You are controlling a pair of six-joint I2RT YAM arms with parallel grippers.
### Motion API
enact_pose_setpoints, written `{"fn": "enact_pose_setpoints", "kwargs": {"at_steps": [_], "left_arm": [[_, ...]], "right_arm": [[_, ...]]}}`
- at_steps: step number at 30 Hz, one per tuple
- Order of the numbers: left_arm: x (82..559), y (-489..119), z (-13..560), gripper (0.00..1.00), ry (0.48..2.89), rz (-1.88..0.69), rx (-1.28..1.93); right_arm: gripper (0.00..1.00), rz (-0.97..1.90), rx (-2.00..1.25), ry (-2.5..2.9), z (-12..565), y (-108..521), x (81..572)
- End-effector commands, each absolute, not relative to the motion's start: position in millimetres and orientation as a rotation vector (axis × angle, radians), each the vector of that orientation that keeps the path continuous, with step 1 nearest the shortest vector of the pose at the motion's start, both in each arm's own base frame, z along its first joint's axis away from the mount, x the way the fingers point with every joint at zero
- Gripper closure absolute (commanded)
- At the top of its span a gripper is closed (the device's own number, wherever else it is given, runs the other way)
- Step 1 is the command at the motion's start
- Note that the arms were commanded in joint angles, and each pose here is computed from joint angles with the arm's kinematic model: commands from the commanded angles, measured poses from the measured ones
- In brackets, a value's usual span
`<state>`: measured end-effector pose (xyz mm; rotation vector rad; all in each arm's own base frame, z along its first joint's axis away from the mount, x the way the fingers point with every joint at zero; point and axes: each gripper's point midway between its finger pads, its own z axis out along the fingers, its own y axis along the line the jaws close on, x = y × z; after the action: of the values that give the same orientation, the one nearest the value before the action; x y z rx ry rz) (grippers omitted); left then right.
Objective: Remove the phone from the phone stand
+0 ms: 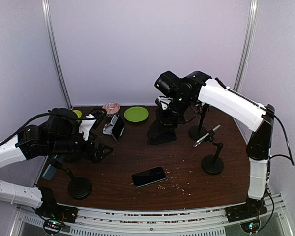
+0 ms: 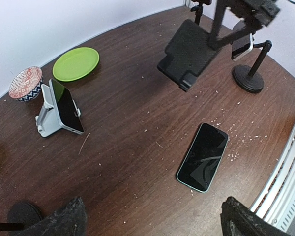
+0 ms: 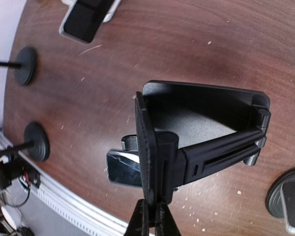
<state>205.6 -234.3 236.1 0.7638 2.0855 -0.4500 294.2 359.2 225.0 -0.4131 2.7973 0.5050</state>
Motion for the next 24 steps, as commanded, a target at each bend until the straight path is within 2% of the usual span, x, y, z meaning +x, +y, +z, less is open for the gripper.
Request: {"fn": "enact_pose_setpoints", "kwargs": {"at_steps": [1, 8, 18, 24], "left_arm": [[206, -253, 258, 0.02, 2.026, -0.565, 0.739], [204, -262, 241, 0.02, 2.057, -0.578, 0.76], [205, -278, 230, 0.02, 2.083, -0.599, 0.799], [205, -282, 227, 0.02, 2.083, -0.589, 0.807]], "right_arm": [[1.0, 0.558, -0.329, 2.784, 212, 367, 337], [1.0, 0.647, -0.303, 2.814, 184, 386, 375], [1.0, 0.644, -0.194, 2.853, 143, 386, 400], [0.88, 0.613, -0.169, 2.878, 126, 384, 404]]}}
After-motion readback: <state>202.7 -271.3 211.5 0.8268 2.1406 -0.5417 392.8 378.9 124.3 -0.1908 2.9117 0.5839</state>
